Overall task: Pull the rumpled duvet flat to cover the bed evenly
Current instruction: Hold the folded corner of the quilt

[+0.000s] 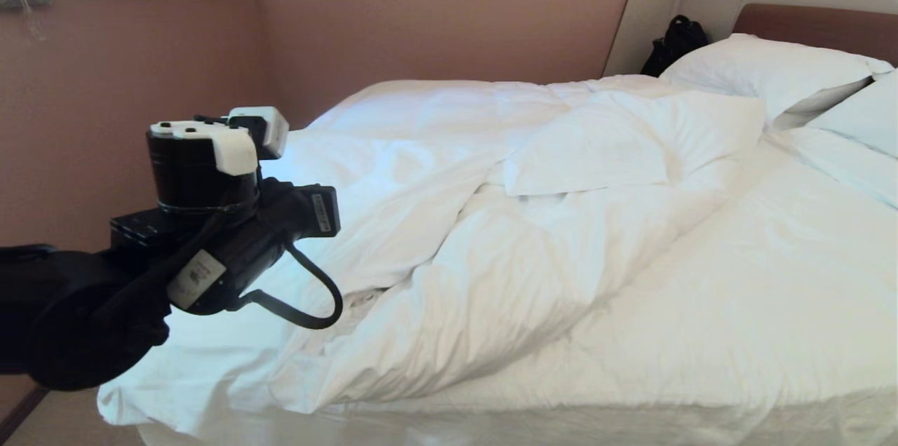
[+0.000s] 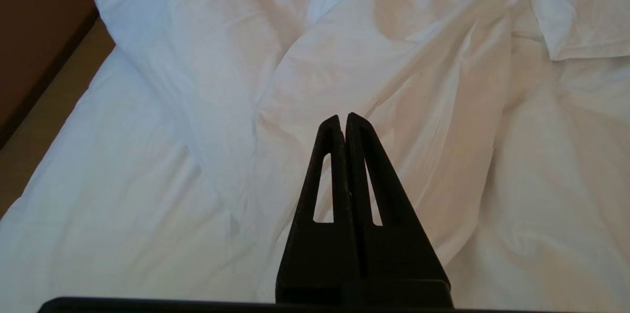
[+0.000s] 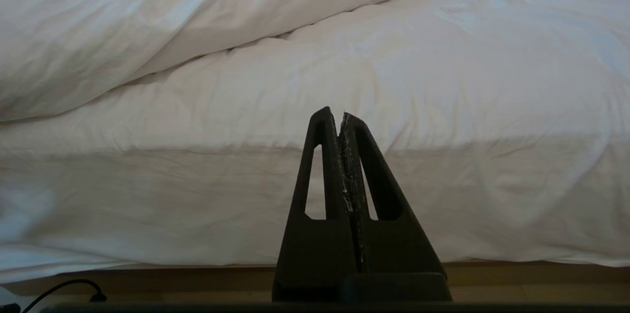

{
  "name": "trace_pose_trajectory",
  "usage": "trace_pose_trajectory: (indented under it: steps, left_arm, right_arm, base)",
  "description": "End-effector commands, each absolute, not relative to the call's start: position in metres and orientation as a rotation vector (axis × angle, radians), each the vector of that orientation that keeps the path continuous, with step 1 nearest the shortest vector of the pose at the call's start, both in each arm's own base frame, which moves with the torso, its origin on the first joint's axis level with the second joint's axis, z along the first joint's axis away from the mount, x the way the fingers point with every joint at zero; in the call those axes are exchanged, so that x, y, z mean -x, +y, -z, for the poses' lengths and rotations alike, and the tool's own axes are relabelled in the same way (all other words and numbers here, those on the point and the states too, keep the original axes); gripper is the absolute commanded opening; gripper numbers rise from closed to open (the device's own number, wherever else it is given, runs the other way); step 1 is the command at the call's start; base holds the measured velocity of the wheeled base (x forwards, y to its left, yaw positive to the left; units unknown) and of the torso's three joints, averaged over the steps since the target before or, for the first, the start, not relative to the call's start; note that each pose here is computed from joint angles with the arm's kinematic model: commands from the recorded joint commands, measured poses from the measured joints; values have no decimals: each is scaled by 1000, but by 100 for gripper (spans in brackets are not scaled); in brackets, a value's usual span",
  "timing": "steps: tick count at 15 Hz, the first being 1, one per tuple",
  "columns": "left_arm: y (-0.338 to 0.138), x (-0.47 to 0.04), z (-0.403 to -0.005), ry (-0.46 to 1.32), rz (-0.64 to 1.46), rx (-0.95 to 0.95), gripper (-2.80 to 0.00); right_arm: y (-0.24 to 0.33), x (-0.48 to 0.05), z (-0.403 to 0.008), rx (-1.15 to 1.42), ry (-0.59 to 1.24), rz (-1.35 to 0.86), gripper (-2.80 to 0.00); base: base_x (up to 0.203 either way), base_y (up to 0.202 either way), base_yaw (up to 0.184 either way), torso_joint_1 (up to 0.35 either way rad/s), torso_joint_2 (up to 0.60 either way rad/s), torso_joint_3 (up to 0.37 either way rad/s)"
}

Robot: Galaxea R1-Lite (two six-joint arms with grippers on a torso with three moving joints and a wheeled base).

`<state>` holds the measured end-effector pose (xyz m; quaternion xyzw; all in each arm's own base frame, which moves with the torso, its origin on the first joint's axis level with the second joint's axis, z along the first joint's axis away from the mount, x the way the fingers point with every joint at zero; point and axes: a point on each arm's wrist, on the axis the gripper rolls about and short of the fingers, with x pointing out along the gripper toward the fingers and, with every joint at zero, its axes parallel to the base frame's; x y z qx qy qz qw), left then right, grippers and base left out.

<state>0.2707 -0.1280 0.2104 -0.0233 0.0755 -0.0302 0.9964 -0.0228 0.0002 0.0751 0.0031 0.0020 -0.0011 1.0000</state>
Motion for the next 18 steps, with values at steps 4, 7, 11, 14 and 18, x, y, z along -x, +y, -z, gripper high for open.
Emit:
trace_pose_trajectory:
  steps: [4,7,11,14,18]
  left_arm:
    - [-145,-319,-221,141,68,-82,-280]
    - [-152,-349,-227,228,55,-156,-280]
    - [-152,-376,-234,399,35,-228,-280]
    - [-158,-398,-216,518,29,-276,-280]
    - [-165,-413,-194,572,49,-348,-280]
  right_arm:
    - [0,23,-75,-5,6,2,-280]
    - [0,23,-75,-6,5,2,-280]
    - [0,23,-75,-6,5,2,-280]
    - [0,23,-75,-6,3,2,-280]
    - [0,23,-75,-6,5,2,-280]
  base:
    - [0,0,0,0,0,0]
    - [0,0,0,0,0,0]
    - [0,0,0,0,0,0]
    - [0,0,0,0,0,0]
    - [0,0,0,0,0,0]
